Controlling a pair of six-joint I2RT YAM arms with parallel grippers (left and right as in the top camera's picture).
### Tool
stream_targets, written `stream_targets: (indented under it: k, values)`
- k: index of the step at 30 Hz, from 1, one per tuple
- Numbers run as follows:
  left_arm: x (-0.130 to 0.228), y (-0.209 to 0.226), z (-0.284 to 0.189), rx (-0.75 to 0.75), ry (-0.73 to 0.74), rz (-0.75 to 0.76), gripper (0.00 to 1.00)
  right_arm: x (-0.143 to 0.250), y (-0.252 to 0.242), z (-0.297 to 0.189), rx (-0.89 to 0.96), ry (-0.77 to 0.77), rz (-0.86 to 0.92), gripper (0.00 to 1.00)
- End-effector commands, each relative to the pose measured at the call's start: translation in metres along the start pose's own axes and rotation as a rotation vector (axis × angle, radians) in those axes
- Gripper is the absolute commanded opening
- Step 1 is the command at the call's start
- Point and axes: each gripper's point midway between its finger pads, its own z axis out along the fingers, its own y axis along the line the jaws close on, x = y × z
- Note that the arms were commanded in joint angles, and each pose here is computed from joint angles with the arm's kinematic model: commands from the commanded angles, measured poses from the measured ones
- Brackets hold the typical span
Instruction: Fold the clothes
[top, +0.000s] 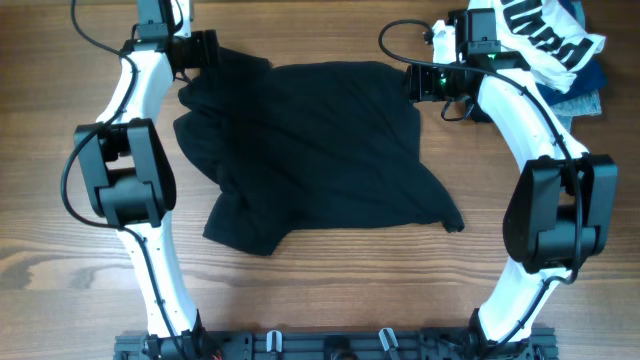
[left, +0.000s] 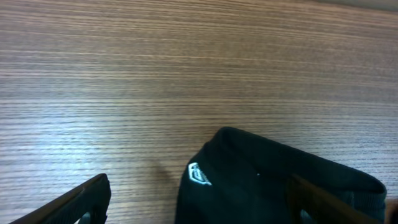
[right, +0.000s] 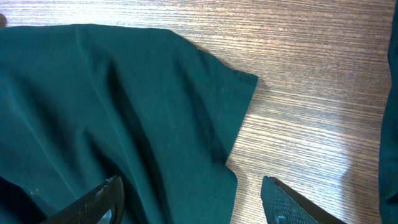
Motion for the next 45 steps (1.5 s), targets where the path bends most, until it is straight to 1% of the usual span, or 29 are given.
stream_targets:
  k: [1, 6, 10, 12, 13, 15, 17, 18, 19, 20, 21, 23, 26, 29, 30, 33, 34, 36, 41, 45]
  values:
    - [0.010, -0.016, 0.020, 0.043, 0.015, 0.054, 0.89, -0.002, 0.003, 0.000, -0.001, -0.002, 0.003, 0.71]
    - [0.021, -0.024, 0.035, 0.053, 0.030, 0.069, 0.88, -0.003, 0.003, 0.000, -0.001, -0.003, 0.003, 0.71]
    - [0.021, -0.029, 0.042, 0.056, 0.013, 0.079, 0.85, -0.003, 0.003, 0.000, -0.001, -0.003, 0.003, 0.71]
    - [0.020, -0.029, 0.043, 0.057, 0.007, 0.081, 0.82, -0.003, 0.003, 0.000, -0.001, -0.003, 0.003, 0.70]
    - [0.019, -0.030, 0.043, 0.057, 0.005, 0.082, 0.77, -0.003, 0.003, 0.000, -0.001, -0.004, 0.002, 0.70]
    - [0.018, -0.028, 0.043, 0.046, -0.001, 0.082, 0.59, -0.004, 0.003, 0.000, -0.001, -0.007, 0.001, 0.68]
    - [0.014, -0.028, 0.043, 0.046, -0.016, 0.084, 0.46, -0.005, 0.003, 0.000, -0.001, -0.015, 0.000, 0.67]
    - [0.012, -0.028, 0.043, 0.047, -0.024, 0.085, 0.35, -0.006, 0.003, 0.000, -0.001, -0.019, -0.001, 0.67]
    - [0.010, -0.029, 0.043, 0.047, -0.031, 0.086, 0.29, -0.007, 0.003, 0.000, -0.001, -0.022, -0.002, 0.67]
    - [0.009, -0.029, 0.043, 0.048, -0.037, 0.086, 0.17, -0.008, 0.003, 0.000, -0.001, -0.024, -0.003, 0.67]
    - [0.008, -0.029, 0.043, 0.048, -0.040, 0.086, 0.10, -0.008, 0.003, 0.000, -0.001, -0.025, -0.003, 0.66]
    - [0.007, -0.030, 0.042, 0.049, -0.043, 0.077, 0.04, -0.009, 0.003, 0.000, -0.001, -0.029, -0.004, 0.66]
    - [-0.001, -0.031, 0.035, 0.047, -0.061, 0.065, 0.04, -0.014, 0.003, 0.000, -0.001, -0.048, -0.008, 0.64]
    - [-0.025, -0.032, 0.013, 0.029, -0.115, 0.050, 0.04, -0.023, 0.003, -0.001, -0.001, -0.084, -0.017, 0.62]
    - [-0.039, -0.030, -0.001, 0.009, -0.149, 0.035, 0.04, -0.026, 0.003, -0.001, -0.002, -0.099, -0.019, 0.60]
    - [-0.068, -0.035, -0.035, 0.009, -0.222, 0.027, 0.04, -0.038, 0.002, -0.001, 0.006, -0.146, -0.010, 0.57]
    - [-0.080, -0.038, -0.053, 0.012, -0.256, 0.030, 0.04, -0.043, 0.001, -0.001, 0.007, -0.168, -0.008, 0.56]
    - [-0.095, -0.044, -0.078, 0.020, -0.296, 0.017, 0.04, -0.050, 0.000, 0.000, 0.008, -0.195, 0.003, 0.55]
    - [-0.114, -0.051, -0.128, 0.032, -0.342, -0.023, 0.04, -0.058, -0.005, 0.020, 0.006, -0.233, 0.017, 0.55]
    - [-0.114, -0.054, -0.147, 0.038, -0.336, -0.058, 0.04, -0.054, -0.012, 0.048, 0.004, -0.233, 0.046, 0.55]
